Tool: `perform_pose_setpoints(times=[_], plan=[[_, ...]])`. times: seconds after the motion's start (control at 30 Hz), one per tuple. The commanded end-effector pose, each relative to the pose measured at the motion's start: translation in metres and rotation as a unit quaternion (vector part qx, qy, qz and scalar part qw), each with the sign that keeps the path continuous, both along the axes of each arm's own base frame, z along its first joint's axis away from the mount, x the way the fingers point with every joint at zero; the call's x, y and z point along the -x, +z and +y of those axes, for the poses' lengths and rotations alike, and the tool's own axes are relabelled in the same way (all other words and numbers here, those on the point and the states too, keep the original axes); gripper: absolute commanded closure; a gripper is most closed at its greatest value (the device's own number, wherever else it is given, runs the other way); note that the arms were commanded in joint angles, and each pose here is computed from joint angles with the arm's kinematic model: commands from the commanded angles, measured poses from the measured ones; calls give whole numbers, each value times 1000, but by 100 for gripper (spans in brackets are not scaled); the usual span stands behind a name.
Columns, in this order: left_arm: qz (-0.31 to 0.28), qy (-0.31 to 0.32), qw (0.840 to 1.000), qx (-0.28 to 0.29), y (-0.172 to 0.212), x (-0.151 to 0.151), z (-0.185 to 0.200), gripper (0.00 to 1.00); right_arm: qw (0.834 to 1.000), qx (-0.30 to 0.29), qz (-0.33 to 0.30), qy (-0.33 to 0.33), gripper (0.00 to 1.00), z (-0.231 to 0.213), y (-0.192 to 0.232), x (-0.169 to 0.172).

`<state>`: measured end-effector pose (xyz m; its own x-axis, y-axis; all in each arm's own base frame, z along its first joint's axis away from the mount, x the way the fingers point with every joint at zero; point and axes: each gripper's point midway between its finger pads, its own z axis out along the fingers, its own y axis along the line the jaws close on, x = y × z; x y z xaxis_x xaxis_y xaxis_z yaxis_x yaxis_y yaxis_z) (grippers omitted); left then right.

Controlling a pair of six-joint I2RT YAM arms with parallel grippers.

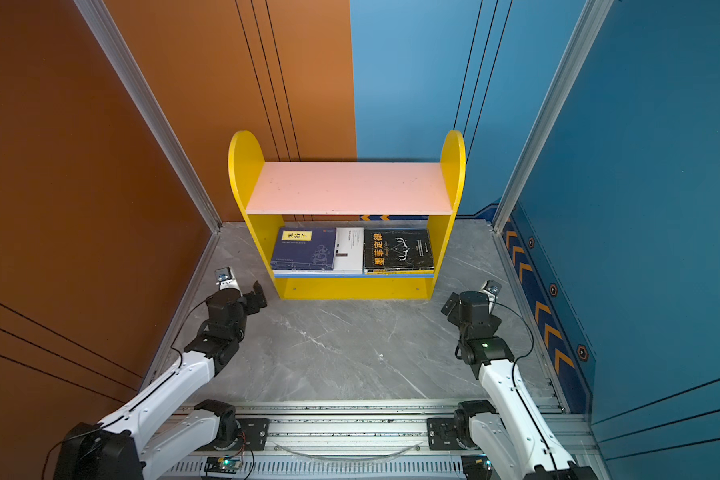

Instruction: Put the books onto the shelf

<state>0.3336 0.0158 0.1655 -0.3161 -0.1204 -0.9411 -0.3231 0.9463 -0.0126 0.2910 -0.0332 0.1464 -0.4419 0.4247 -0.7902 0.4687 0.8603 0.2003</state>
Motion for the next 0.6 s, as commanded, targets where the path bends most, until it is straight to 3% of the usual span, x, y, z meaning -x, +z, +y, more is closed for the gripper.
perform_pose_setpoints(times=[0.0,0.2,0.4,0.57], plan=[[-47,12,998,-31,3,-5,13,2,999,43,3,-7,0,-6,4,-14],[-55,-6,998,-43,-27,-11,16,2,992,121,26,-6,0,-7,-4,-35],[-67,-12,996,-57,-35,-22,20,2,978,205,-6,39,0,12,3,-63],[-76,-41,996,-38,-61,-33,18,2,975,212,-50,51,0,16,-9,-79]])
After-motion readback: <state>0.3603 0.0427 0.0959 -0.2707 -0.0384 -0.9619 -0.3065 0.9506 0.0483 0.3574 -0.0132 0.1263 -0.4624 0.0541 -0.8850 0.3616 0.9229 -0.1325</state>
